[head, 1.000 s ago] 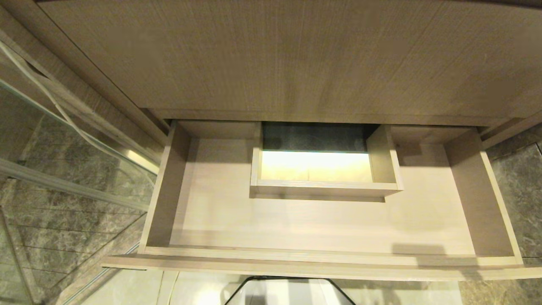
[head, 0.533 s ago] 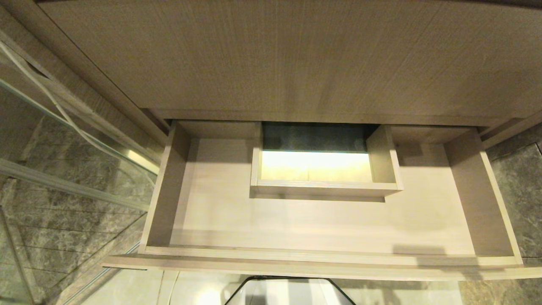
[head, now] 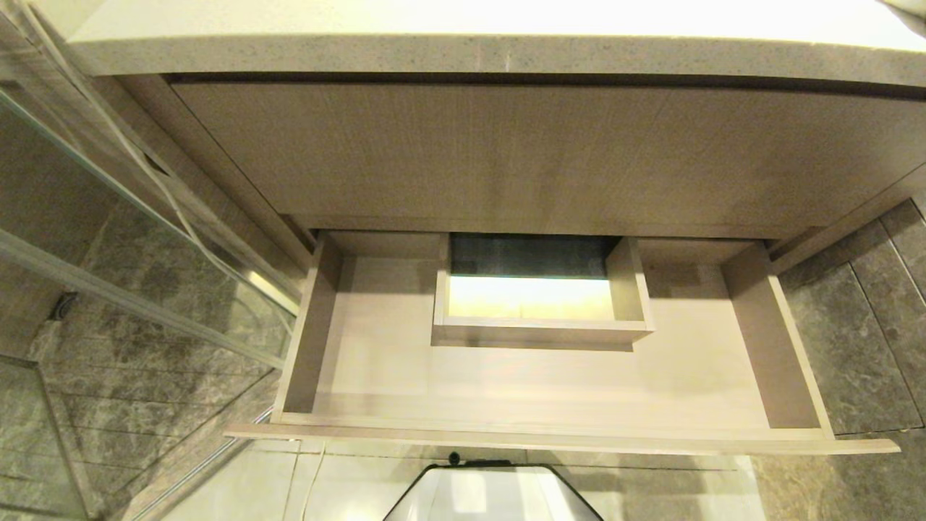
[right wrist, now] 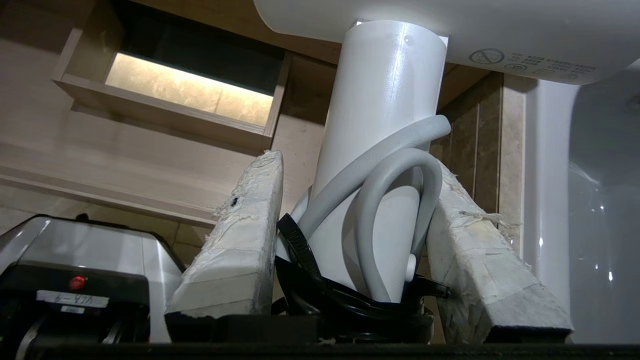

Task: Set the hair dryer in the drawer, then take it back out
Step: Place it on the countertop

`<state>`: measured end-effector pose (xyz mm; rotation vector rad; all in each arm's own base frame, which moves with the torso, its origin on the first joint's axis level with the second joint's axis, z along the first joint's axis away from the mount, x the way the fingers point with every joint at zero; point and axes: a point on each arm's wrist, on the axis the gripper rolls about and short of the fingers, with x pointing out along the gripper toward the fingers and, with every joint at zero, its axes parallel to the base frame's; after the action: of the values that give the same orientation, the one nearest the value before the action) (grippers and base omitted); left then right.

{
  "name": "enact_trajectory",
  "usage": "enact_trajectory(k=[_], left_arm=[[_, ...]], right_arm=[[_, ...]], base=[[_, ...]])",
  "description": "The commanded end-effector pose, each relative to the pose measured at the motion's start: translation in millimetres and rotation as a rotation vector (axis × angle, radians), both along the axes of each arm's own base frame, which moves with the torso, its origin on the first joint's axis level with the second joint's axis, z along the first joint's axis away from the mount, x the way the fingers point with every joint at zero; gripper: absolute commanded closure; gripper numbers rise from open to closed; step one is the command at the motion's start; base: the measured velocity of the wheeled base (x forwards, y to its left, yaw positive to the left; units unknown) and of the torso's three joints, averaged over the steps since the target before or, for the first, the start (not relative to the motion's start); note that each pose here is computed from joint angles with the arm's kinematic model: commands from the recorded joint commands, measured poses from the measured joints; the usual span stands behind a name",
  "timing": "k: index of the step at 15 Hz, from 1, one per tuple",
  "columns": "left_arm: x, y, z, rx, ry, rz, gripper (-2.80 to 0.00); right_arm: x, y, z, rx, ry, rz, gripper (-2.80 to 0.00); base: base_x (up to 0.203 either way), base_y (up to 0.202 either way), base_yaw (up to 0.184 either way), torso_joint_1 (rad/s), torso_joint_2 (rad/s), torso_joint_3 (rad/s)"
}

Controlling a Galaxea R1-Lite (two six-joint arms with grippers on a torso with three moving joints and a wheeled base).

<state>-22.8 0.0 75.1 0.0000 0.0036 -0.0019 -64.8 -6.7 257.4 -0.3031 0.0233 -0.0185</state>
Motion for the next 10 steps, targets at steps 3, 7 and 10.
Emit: enact_trajectory(k=[3, 7, 10], left_arm=[[0.1, 0.0, -0.4, 0.000, 0.001, 0.000, 0.00], [0.1, 0.0, -0.4, 0.000, 0.001, 0.000, 0.00], [0.1, 0.0, -0.4, 0.000, 0.001, 0.000, 0.00]], right_arm=[[-2.5, -0.3, -1.9, -0.002, -0.006, -0.004, 0.00], [-4.6, -0.5, -3.6, -0.001, -0.014, -0.005, 0.00], [-6.2, -0.6, -5.2, -0.001, -0.021, -0.006, 0.00]], base=[[0.000, 0.000, 0.000, 0.494, -0.51, -0.221], [0.000, 0.000, 0.000, 0.373, -0.54, -0.238], [0.000, 0.000, 0.000, 0.331, -0.58, -0.259]])
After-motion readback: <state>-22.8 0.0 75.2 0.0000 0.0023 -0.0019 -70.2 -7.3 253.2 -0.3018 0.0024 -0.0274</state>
